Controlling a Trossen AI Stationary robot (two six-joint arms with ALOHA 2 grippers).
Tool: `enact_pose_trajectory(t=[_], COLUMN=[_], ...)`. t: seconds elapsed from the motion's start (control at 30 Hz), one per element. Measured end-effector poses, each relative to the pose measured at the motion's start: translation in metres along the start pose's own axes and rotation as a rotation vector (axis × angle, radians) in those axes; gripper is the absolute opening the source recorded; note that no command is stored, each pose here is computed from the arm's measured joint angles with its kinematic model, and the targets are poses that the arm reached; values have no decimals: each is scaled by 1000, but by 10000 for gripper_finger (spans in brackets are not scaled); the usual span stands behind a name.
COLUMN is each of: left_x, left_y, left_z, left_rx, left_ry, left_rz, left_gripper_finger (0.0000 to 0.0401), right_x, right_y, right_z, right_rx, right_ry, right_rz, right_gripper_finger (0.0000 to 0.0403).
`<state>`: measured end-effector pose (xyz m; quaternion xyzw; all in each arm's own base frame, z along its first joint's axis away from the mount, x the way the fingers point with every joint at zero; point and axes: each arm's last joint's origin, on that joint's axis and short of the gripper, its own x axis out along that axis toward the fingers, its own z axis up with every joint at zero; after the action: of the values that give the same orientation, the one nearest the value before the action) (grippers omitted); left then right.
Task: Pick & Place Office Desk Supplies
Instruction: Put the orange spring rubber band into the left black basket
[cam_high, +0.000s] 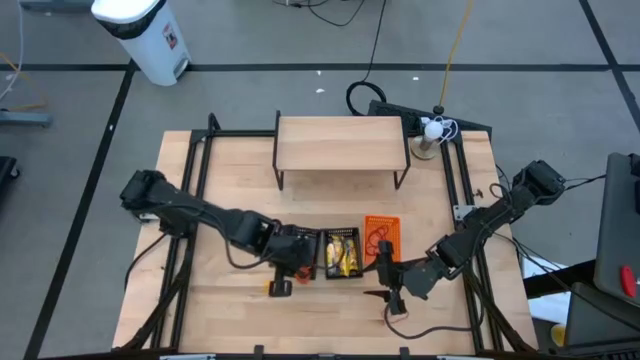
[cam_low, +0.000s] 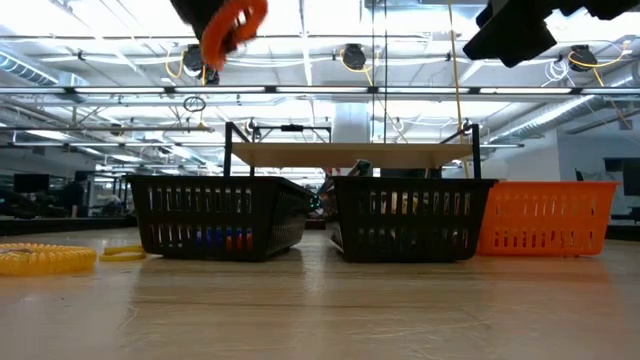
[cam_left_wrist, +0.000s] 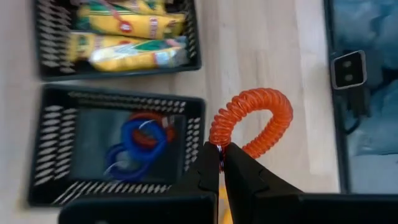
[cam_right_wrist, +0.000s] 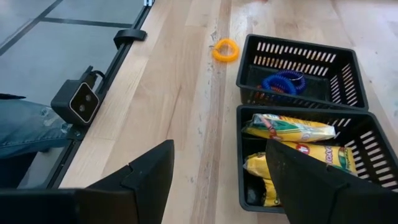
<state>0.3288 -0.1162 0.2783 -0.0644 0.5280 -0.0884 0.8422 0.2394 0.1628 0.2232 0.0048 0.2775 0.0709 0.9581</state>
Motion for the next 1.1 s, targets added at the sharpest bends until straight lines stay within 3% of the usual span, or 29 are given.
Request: enact_pose_trajectory(t=[0.2, 0.5, 1.1], left_x=[26, 36, 35], left_y=[27, 69, 72], left_z=[-7, -14, -15], left_rx=[-9, -148, -270], left_ry=[-37, -14, 0], left_rz=[-43, 15, 25], left_gripper_finger=[4, 4, 18], right_x=[0, 0, 0], right_y=[0, 0, 0], right_z=[0, 0, 0], right_rx=[1, -1, -12], right_ry=[0, 0, 1], right_rz=[-2, -2, -2], right_gripper_finger=[242, 242, 242])
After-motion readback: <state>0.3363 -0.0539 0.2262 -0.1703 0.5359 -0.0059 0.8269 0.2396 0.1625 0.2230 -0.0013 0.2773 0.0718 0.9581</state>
